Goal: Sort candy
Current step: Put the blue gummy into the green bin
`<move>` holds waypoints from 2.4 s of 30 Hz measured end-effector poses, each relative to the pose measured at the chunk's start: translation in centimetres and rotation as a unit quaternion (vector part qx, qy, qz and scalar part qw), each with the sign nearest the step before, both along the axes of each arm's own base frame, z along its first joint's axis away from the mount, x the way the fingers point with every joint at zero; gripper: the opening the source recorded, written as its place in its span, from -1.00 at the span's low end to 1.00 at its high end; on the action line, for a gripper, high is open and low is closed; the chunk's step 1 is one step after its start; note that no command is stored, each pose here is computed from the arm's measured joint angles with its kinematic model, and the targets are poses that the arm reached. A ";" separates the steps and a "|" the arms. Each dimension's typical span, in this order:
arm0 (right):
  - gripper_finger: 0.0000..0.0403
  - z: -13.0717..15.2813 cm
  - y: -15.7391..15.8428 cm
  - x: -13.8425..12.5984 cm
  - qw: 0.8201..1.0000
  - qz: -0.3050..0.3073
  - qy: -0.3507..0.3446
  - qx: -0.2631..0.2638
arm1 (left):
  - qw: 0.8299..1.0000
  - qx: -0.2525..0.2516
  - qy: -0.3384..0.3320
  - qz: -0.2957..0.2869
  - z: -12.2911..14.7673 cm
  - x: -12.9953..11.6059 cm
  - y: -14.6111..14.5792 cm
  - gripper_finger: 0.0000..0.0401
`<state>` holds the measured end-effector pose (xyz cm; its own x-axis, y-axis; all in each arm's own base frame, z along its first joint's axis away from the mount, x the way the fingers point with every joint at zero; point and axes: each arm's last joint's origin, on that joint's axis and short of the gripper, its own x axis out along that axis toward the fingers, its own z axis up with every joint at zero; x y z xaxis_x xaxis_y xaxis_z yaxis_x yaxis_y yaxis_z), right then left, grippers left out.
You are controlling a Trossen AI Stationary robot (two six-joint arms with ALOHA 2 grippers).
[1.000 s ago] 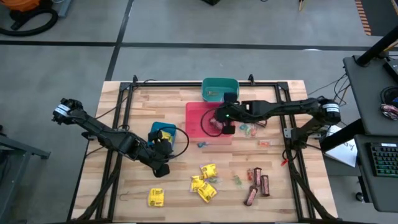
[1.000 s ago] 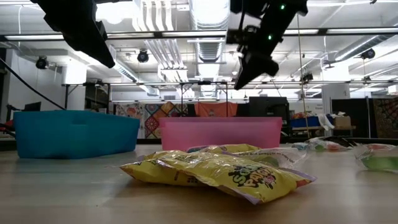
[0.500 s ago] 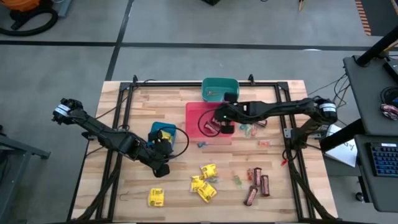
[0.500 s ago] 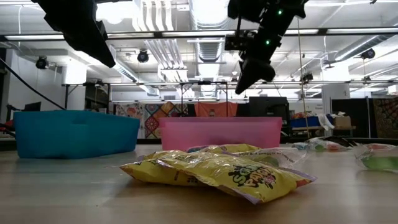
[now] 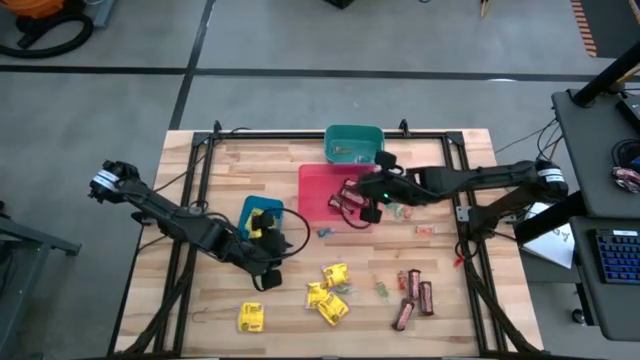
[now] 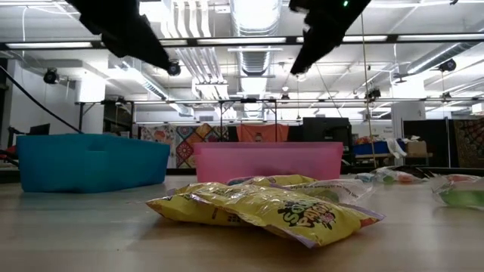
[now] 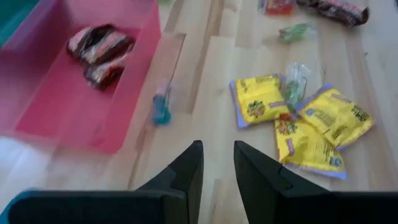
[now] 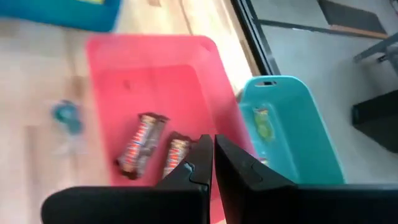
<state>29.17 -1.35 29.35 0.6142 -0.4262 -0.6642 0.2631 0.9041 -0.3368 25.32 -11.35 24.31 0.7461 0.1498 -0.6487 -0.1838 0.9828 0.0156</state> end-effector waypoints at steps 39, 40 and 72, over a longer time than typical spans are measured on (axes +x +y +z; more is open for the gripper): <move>-0.95 -4.3 9.7 -5.1 0.982 0.072 -0.131 0.113 | 0.993 0.087 -0.038 0.066 -9.4 7.8 0.0 -0.62; -0.95 -4.3 9.7 -5.1 0.982 0.072 -0.131 0.113 | 0.993 0.088 -0.036 0.067 -9.6 7.9 0.0 -0.62; -0.95 -4.8 9.7 -5.2 0.983 0.072 -0.124 0.111 | 0.984 0.135 0.003 0.114 -14.5 9.1 1.7 -0.09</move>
